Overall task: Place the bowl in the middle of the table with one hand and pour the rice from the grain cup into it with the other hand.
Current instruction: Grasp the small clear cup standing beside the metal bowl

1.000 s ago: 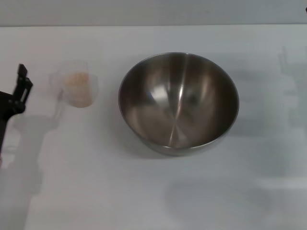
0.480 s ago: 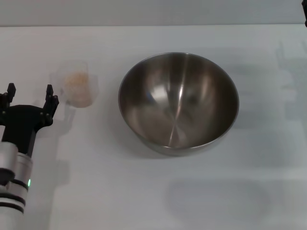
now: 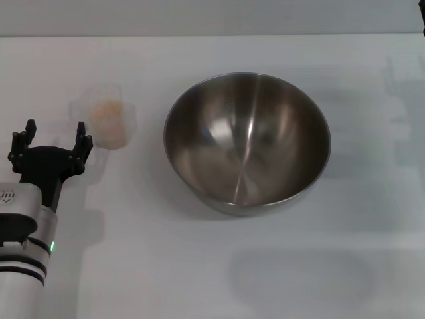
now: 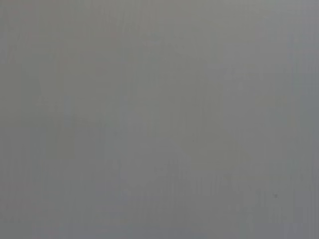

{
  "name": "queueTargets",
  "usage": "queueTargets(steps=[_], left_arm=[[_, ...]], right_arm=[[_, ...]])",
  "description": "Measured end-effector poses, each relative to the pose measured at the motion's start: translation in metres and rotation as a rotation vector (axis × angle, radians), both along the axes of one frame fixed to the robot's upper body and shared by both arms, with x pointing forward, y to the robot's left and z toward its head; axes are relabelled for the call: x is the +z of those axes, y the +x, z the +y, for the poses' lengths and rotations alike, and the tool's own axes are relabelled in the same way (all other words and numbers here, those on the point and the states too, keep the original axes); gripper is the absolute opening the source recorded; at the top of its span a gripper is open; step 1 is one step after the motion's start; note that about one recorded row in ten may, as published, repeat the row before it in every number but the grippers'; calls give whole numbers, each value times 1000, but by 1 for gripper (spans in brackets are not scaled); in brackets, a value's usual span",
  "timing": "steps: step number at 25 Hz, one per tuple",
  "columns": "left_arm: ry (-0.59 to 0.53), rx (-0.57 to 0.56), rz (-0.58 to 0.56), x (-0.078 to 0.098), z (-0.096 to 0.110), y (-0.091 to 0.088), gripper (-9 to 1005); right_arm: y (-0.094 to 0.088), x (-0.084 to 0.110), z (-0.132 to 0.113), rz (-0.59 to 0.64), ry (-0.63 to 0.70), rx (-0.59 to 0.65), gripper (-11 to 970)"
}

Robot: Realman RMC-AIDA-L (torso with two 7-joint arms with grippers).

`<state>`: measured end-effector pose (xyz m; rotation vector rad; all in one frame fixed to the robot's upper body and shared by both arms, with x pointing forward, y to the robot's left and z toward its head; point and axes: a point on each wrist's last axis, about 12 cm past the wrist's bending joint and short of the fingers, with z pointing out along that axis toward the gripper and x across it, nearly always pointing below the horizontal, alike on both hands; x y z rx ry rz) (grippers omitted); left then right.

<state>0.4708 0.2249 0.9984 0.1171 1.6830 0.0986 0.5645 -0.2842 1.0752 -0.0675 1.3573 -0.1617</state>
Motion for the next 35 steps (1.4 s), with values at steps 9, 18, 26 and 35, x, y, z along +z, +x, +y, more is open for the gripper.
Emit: queueTargets(steps=[9, 18, 26, 35], left_arm=[[19, 4, 30, -2, 4, 15, 809], [38, 21, 40, -3, 12, 24, 808], [45, 16, 40, -2, 12, 30, 807], [16, 7, 56, -1, 13, 39, 807]], right_arm=[[-1, 1, 0, -6, -2, -3, 633], [-1, 3, 1, -14, -5, -3, 633], [0, 3, 2, -13, -4, 1, 633], [1, 4, 4, -15, -2, 5, 633]])
